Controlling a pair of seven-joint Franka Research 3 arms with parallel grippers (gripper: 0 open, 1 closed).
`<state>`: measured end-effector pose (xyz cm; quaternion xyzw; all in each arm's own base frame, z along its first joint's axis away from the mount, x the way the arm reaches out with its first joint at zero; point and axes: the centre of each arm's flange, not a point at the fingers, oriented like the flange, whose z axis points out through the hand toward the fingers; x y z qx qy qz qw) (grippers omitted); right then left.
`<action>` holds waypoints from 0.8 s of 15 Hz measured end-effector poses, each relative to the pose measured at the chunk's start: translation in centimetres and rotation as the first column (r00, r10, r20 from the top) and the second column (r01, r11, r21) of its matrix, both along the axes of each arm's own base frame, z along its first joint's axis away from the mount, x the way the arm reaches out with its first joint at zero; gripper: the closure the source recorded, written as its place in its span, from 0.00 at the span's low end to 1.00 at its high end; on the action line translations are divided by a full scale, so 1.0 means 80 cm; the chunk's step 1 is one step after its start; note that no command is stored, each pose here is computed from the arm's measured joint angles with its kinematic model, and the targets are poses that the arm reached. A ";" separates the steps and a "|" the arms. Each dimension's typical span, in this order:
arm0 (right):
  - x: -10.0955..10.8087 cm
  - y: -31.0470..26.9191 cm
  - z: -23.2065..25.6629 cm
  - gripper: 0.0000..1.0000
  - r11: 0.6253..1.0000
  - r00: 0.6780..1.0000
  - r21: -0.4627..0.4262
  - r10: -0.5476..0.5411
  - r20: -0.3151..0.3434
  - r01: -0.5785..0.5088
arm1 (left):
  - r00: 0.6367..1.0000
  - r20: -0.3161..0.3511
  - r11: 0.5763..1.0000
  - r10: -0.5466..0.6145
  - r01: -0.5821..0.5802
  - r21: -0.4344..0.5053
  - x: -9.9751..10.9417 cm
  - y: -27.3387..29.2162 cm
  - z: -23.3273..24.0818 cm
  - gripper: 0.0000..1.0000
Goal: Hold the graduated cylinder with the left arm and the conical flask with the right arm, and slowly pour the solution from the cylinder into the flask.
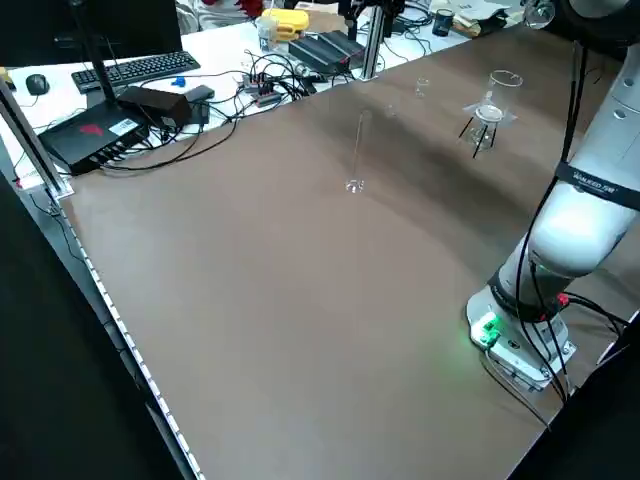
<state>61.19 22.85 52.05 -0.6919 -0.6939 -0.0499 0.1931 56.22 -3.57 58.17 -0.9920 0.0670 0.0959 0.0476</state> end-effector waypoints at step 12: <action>0.011 -0.333 -0.157 0.61 0.901 0.999 0.432 0.031 -0.013 -0.022 | 0.989 0.056 0.990 0.139 -0.140 0.014 0.002 0.003 0.023 0.00</action>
